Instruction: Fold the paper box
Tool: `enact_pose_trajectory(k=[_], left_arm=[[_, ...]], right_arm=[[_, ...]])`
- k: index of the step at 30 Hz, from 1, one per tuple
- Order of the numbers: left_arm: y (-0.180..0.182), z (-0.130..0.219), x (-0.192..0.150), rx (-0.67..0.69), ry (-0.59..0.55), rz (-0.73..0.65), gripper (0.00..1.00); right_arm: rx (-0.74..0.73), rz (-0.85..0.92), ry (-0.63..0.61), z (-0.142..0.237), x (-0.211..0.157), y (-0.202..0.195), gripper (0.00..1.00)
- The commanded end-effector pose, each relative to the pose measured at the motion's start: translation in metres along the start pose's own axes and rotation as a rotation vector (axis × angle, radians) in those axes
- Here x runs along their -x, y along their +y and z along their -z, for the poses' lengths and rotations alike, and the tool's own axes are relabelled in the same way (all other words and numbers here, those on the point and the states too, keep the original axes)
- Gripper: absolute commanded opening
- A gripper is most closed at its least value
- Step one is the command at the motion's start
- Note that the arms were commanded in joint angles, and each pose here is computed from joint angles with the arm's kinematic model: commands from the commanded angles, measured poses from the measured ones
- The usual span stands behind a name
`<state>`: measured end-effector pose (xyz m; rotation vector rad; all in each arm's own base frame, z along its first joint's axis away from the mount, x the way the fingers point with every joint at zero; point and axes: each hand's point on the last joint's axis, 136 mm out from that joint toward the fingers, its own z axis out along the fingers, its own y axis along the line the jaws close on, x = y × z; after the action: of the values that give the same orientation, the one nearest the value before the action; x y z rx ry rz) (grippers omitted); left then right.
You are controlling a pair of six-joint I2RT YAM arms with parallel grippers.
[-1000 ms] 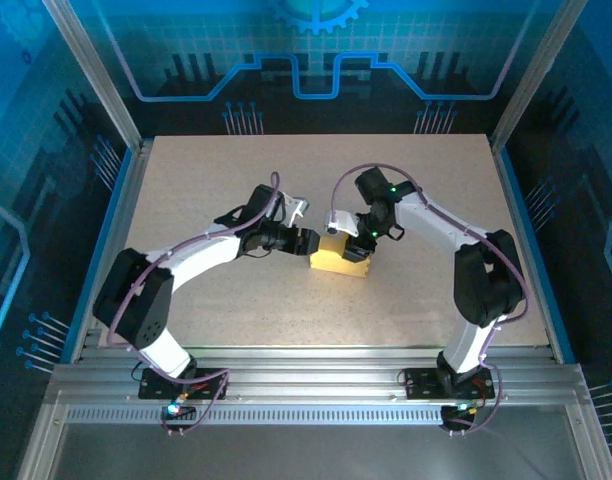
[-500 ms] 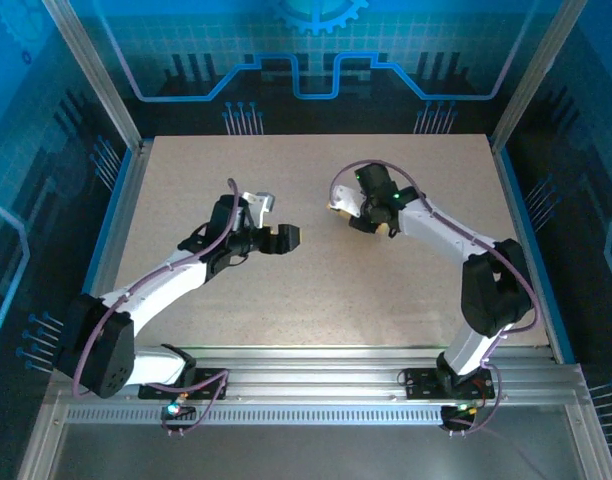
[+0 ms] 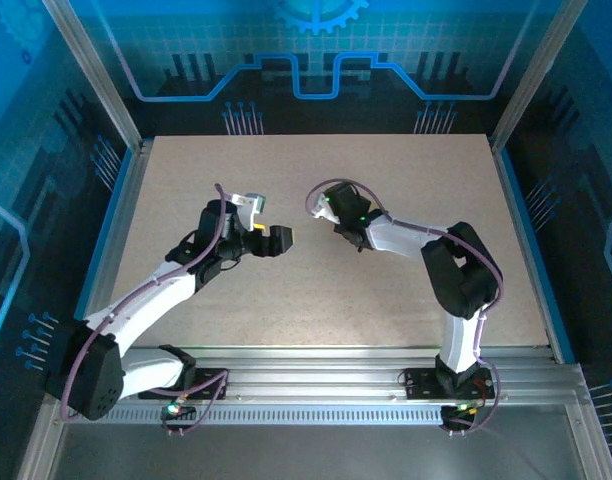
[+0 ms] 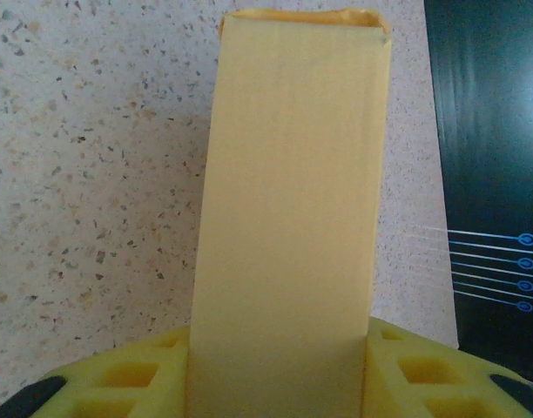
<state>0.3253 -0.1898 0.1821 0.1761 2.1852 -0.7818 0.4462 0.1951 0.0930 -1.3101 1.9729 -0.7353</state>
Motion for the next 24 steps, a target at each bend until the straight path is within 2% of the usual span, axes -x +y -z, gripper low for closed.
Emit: enact_pose_trajectory(k=[1, 2, 3, 4, 6, 9, 13, 15, 19, 22, 24], left_arm=[[0.005, 0.006, 0.001, 0.019, -0.029, -0.012, 0.95], [0.005, 0.007, 0.002, 0.019, -0.033, -0.012, 0.95], [0.005, 0.008, 0.002, 0.016, -0.037, -0.014, 0.95], [0.005, 0.009, 0.002, 0.014, -0.045, -0.018, 0.95], [0.004, 0.012, 0.004, 0.015, -0.063, -0.027, 0.95], [0.011, 0.018, 0.009, 0.057, -0.101, -0.056, 0.95], [0.039, 0.031, 0.015, 0.212, -0.165, -0.117, 0.99], [0.057, 0.038, 0.015, 0.292, -0.197, -0.154, 0.99], [0.092, 0.057, 0.016, 0.442, -0.292, -0.246, 0.99], [0.114, 0.073, 0.013, 0.547, -0.402, -0.328, 0.99], [0.128, 0.083, 0.012, 0.597, -0.450, -0.334, 0.99]], right_arm=[[-0.025, 0.004, 0.014, -0.002, -0.003, 0.005, 0.49], [-0.031, 0.000, 0.010, 0.000, -0.003, 0.004, 0.51], [-0.035, -0.010, 0.001, 0.003, -0.002, 0.002, 0.58], [-0.031, -0.022, -0.011, 0.006, -0.002, 0.000, 0.71], [0.005, -0.063, -0.066, 0.017, 0.002, 0.001, 0.87], [0.135, -0.174, -0.200, 0.041, 0.009, 0.007, 0.99], [0.271, -0.394, -0.369, 0.075, 0.006, 0.000, 1.00], [0.208, -0.543, -0.405, 0.081, -0.010, -0.024, 1.00], [0.091, -0.848, -0.423, 0.085, -0.072, -0.061, 1.00], [-0.001, -0.998, -0.419, 0.087, -0.116, -0.078, 1.00], [-0.027, -1.047, -0.404, 0.086, -0.138, -0.078, 1.00]])
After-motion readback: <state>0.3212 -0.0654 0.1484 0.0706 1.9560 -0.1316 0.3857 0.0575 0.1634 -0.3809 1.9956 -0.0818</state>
